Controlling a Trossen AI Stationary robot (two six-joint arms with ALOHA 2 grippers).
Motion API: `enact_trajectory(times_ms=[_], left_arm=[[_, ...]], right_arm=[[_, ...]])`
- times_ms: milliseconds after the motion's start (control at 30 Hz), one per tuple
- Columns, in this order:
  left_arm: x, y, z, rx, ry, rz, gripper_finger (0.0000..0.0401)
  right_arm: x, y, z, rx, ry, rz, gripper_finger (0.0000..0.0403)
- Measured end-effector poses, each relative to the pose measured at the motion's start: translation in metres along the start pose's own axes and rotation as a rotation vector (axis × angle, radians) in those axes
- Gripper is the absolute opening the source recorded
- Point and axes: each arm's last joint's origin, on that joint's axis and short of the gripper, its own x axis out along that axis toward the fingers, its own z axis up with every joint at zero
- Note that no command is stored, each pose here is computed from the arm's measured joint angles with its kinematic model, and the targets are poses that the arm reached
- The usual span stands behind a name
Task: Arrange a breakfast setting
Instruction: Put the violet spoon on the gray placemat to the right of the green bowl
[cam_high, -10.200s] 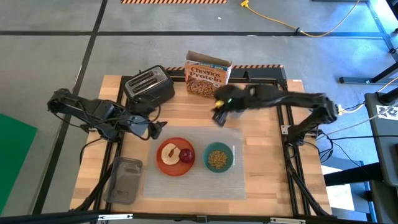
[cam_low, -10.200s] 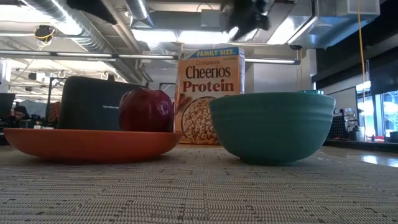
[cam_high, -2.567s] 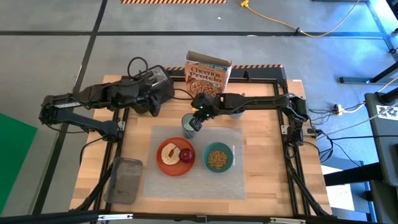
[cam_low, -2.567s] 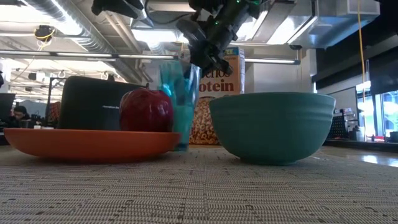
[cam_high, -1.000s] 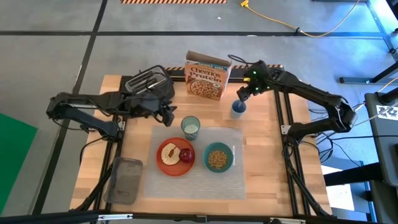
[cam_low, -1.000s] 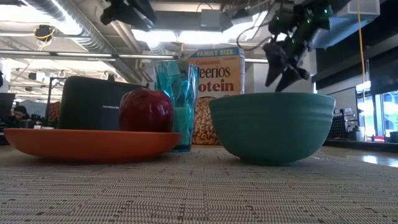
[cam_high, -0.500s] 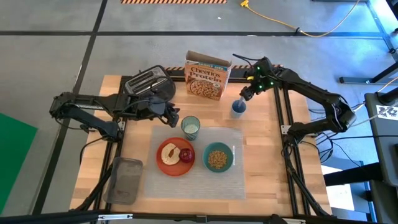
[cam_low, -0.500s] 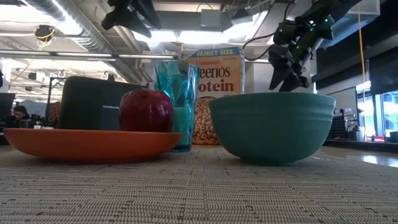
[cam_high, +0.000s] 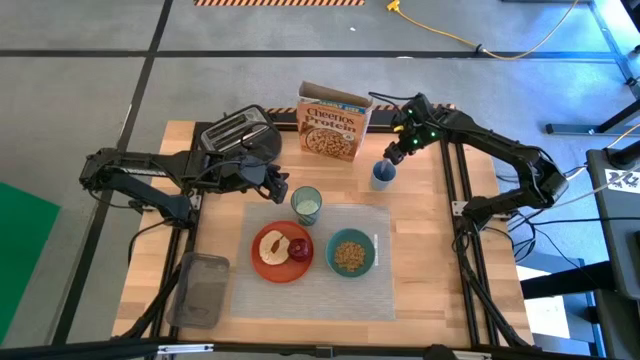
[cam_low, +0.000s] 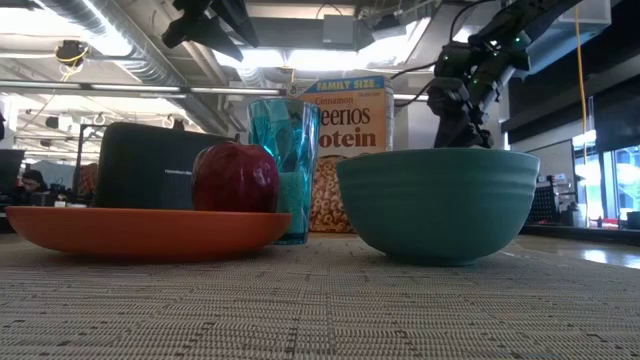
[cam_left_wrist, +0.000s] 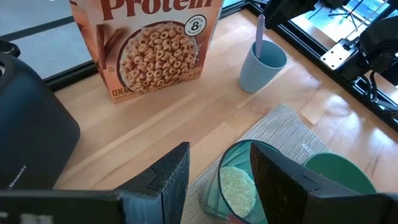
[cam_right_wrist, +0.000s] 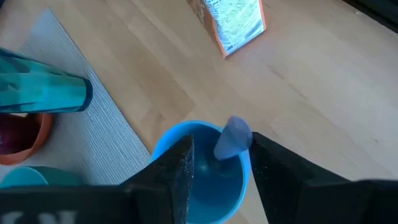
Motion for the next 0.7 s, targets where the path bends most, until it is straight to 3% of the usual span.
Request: enact_trajectory(times_ms=[200, 700], left_arm=[[0.000, 0.000, 0.000, 0.000, 0.000, 0.000, 0.0163], [-0.001, -0.002, -0.002, 0.003, 0.009, -0.013, 0.0163]], right_arm=[[0.000, -0.002, 0.001, -0.015, -0.012, -0.080, 0.0143], [0.012, -0.007, 0.000, -0.012, 0.045, -0.082, 0.0143]])
